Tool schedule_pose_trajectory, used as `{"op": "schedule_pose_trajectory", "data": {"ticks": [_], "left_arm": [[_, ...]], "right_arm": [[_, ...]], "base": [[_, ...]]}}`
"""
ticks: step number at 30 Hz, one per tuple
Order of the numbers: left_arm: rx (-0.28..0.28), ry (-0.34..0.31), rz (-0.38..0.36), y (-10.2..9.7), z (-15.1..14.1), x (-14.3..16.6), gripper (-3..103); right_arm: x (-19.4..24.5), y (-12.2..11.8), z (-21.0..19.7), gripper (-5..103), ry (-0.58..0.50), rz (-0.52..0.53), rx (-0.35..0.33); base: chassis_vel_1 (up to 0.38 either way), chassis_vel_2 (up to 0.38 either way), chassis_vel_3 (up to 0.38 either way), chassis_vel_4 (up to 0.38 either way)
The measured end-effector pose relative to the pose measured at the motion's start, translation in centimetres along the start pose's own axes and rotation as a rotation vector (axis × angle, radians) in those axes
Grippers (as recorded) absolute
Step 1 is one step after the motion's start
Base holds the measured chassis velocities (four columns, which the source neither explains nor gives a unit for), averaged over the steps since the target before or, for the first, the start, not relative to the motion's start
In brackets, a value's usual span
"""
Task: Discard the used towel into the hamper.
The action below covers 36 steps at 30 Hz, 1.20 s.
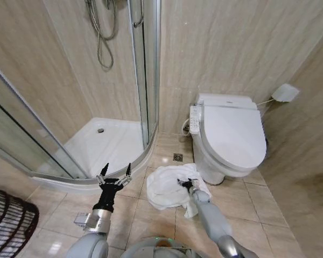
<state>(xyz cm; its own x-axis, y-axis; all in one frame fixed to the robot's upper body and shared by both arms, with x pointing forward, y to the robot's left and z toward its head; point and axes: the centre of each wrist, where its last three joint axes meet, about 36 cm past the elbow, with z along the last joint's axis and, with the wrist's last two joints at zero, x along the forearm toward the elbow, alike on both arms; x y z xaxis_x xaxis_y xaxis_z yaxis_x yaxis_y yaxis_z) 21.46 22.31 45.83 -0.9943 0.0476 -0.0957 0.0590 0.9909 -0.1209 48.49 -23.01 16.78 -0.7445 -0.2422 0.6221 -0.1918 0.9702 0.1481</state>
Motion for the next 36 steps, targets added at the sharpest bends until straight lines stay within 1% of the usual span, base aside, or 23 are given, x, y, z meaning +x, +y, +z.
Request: {"op": "schedule_pose_trajectory", "data": {"ticks": [2, 3, 5, 7, 9, 10, 13, 14, 18, 20, 22, 23, 25, 26, 30, 31, 33, 36], "left_arm": [[0.0, 0.0, 0.0, 0.0, 0.0, 0.0, 100], [0.0, 0.0, 0.0, 0.0, 0.0, 0.0, 100], [0.0, 0.0, 0.0, 0.0, 0.0, 0.0, 100], [0.0, 0.0, 0.0, 0.0, 0.0, 0.0, 100], [0.0, 0.0, 0.0, 0.0, 0.0, 0.0, 100], [0.0, 0.0, 0.0, 0.0, 0.0, 0.0, 100], [0.0, 0.0, 0.0, 0.0, 0.0, 0.0, 100], [0.0, 0.0, 0.0, 0.0, 0.0, 0.0, 100], [0.0, 0.0, 0.0, 0.0, 0.0, 0.0, 100], [0.0, 0.0, 0.0, 0.0, 0.0, 0.0, 100], [0.0, 0.0, 0.0, 0.0, 0.0, 0.0, 100], [0.0, 0.0, 0.0, 0.0, 0.0, 0.0, 100], [0.0, 0.0, 0.0, 0.0, 0.0, 0.0, 100], [0.0, 0.0, 0.0, 0.0, 0.0, 0.0, 100], [0.0, 0.0, 0.0, 0.0, 0.0, 0.0, 100], [0.0, 0.0, 0.0, 0.0, 0.0, 0.0, 100], [0.0, 0.0, 0.0, 0.0, 0.0, 0.0, 100], [0.0, 0.0, 0.0, 0.0, 0.0, 0.0, 100]], "right_arm": [[-0.1, 0.2, -0.2, 87, -0.002, -0.012, 0.001], [-0.1, 0.2, -0.2, 87, -0.002, -0.012, 0.001], [-0.1, 0.2, -0.4, 79, -0.005, -0.019, 0.004], [-0.1, 0.2, -0.4, 79, -0.007, -0.02, 0.003], [-0.1, 0.2, -0.4, 71, -0.013, -0.022, 0.003], [-0.1, 0.2, -0.4, 71, -0.013, -0.022, 0.003], [0.1, -0.1, 0.0, 60, -0.026, -0.035, -0.001], [0.1, -0.1, 0.0, 60, -0.026, -0.035, -0.001], [0.3, -0.5, 0.3, 44, -0.03, -0.032, -0.002], [0.3, -0.5, 0.3, 44, -0.03, -0.032, -0.002], [0.5, -0.7, 0.2, 36, -0.037, -0.031, -0.001], [0.5, -0.7, 0.2, 36, -0.037, -0.031, -0.001], [0.8, -0.7, 0.0, 27, -0.047, -0.04, 0.0], [0.8, -0.7, 0.0, 27, -0.047, -0.04, 0.0], [1.5, -0.5, -0.4, 13, -0.067, -0.057, -0.005], [1.5, -0.5, -0.4, 13, -0.067, -0.057, -0.005], [2.1, -0.2, -0.8, 7, -0.093, -0.068, -0.014], [2.6, 0.0, -1.2, 5, -0.115, -0.076, -0.015]], "base": [[0.0, 0.0, 0.0, 0.0], [0.0, 0.0, 0.0, 0.0], [0.0, 0.0, 0.0, 0.0], [0.0, 0.0, 0.0, 0.0], [0.0, 0.0, 0.0, 0.0], [0.0, 0.0, 0.0, 0.0], [0.0, 0.0, 0.0, 0.0], [0.0, 0.0, 0.0, 0.0], [0.0, 0.0, 0.0, 0.0], [0.0, 0.0, 0.0, 0.0], [0.0, 0.0, 0.0, 0.0], [0.0, 0.0, 0.0, 0.0], [0.0, 0.0, 0.0, 0.0], [0.0, 0.0, 0.0, 0.0], [0.0, 0.0, 0.0, 0.0], [0.0, 0.0, 0.0, 0.0], [0.0, 0.0, 0.0, 0.0], [0.0, 0.0, 0.0, 0.0]]}}
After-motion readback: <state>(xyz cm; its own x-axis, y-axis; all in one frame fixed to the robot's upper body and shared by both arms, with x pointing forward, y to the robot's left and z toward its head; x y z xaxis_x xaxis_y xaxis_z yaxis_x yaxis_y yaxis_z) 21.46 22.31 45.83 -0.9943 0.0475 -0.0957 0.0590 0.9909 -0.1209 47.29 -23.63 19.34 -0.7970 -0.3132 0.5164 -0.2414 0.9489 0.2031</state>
